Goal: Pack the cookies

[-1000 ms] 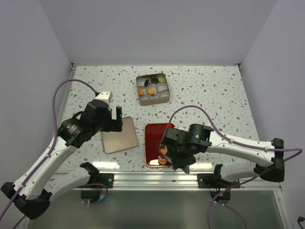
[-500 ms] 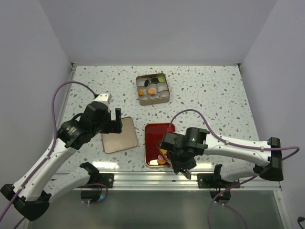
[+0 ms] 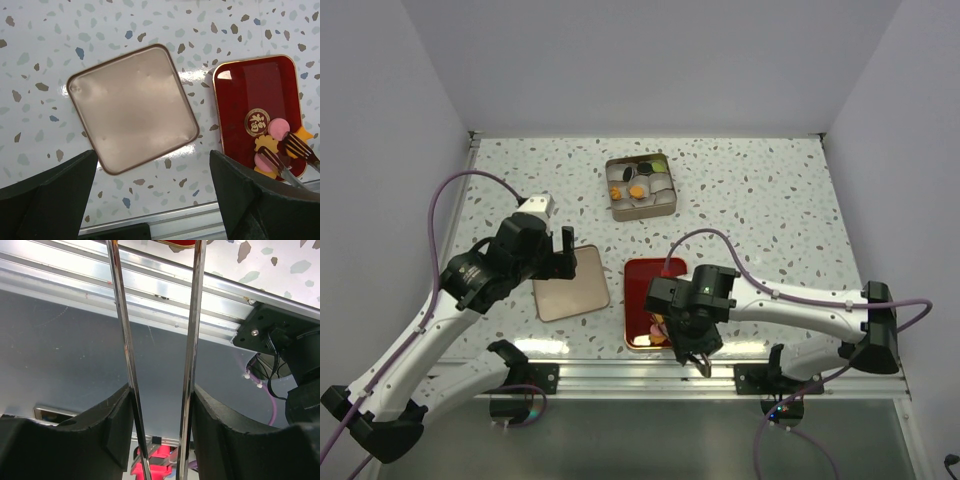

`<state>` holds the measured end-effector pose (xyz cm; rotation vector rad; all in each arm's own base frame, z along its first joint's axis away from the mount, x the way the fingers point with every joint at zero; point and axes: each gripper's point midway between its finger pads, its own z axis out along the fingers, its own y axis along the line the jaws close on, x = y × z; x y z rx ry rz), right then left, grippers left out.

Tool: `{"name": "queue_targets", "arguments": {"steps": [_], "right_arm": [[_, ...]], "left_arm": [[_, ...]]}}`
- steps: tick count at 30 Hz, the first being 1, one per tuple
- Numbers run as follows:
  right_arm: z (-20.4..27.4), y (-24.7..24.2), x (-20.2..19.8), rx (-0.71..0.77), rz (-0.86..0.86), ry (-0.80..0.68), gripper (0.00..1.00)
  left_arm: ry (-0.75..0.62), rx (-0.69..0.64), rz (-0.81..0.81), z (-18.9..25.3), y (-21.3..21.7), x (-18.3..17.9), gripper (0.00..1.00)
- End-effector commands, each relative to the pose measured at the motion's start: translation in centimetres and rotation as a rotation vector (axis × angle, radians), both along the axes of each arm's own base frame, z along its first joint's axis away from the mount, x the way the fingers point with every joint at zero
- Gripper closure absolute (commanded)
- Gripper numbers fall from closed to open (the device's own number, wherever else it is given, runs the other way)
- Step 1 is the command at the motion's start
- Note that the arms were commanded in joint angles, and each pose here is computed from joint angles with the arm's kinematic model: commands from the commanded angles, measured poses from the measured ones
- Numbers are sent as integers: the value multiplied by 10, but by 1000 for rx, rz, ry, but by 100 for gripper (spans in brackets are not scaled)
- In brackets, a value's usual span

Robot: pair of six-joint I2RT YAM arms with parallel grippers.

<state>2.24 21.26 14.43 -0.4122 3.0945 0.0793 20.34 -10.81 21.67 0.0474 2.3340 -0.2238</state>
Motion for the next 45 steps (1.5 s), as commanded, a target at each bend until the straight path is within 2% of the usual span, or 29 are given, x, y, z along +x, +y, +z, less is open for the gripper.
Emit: {"name": "queue_targets", "arguments": {"steps": [1, 12, 21, 26, 29, 38, 45], "right_arm": [[8, 16, 5, 35, 5, -16, 52], [8, 34, 10, 24, 38, -15, 56], [10, 36, 11, -2, 43, -9, 66], [20, 29, 20, -68, 31, -53, 66], [38, 29, 33, -97, 29, -116, 66], [74, 49, 90, -16, -25, -234, 67], [101, 39, 182, 67, -153, -335, 67]], "left_arm": [[-25, -11, 15, 7, 2, 1, 0], [-34, 12, 11, 8, 6, 2, 0], [-42, 31, 3, 7, 7, 4, 0], [-49, 41, 2, 8, 7, 7, 0], [-59, 45, 2, 12, 7, 9, 0], [-82, 59, 14, 22, 9, 15, 0], [-88, 71, 23, 26, 9, 19, 0]]}}
